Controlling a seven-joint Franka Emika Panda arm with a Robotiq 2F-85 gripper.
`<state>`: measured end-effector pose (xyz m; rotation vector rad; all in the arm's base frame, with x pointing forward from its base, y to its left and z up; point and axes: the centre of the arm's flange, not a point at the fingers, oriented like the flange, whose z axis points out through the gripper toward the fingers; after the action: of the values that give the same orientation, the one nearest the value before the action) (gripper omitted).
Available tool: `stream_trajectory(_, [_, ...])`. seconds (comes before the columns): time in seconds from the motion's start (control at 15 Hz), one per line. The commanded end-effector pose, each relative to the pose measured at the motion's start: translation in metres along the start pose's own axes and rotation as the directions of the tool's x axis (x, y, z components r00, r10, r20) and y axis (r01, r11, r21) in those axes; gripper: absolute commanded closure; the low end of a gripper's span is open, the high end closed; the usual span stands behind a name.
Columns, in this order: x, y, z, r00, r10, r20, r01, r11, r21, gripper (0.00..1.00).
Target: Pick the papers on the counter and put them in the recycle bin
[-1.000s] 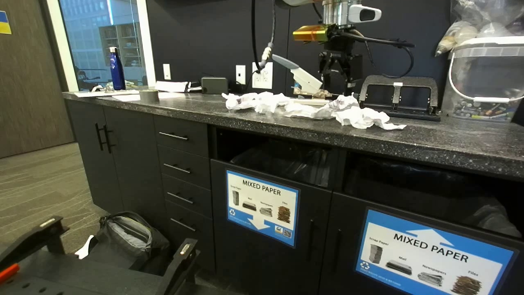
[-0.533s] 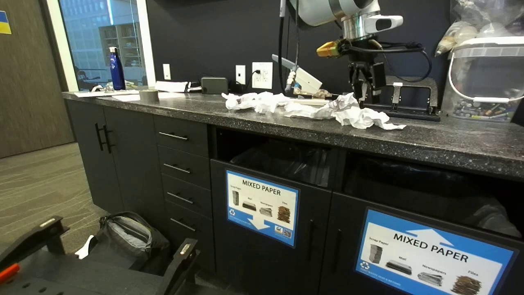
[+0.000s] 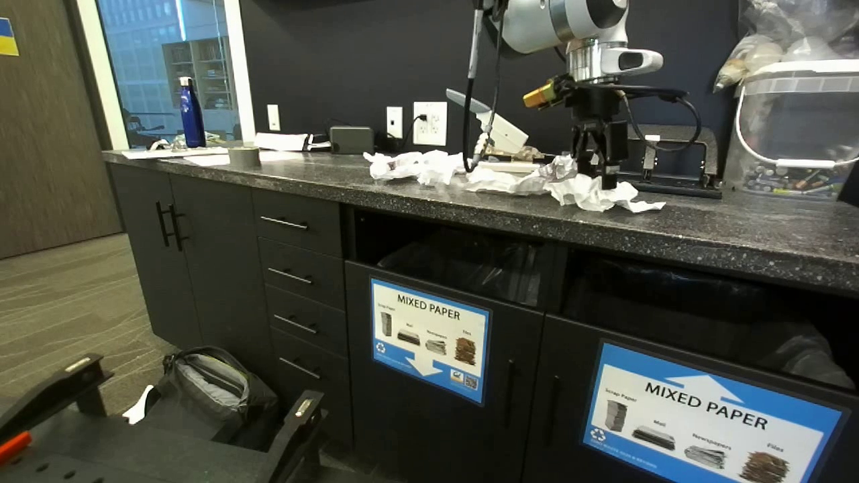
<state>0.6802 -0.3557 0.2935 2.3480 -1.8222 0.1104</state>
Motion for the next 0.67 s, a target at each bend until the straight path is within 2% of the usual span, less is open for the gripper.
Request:
stream_trajectory(0.0, [0.035,-0.019,0.008,1.000,-0.004,0.017,0.003,1.000,0.014,0.00])
stream_trajectory(0.07, [0.038,-0.019,0.012,1.000,-0.007,0.018,0.007,1.000,0.011,0.00])
stream_trajectory(0.13, [0.040,-0.018,0.017,1.000,-0.012,0.017,0.012,1.000,0.008,0.25])
stream_trajectory(0.2, [0.041,-0.018,0.021,1.000,-0.023,0.018,0.023,1.000,0.007,0.26])
stream_trajectory(0.27, [0.041,-0.018,0.023,0.999,-0.031,0.019,0.031,0.999,0.007,0.32])
stream_trajectory(0.6, [0.034,-0.017,0.030,0.996,-0.085,0.030,0.085,0.996,0.002,0.71])
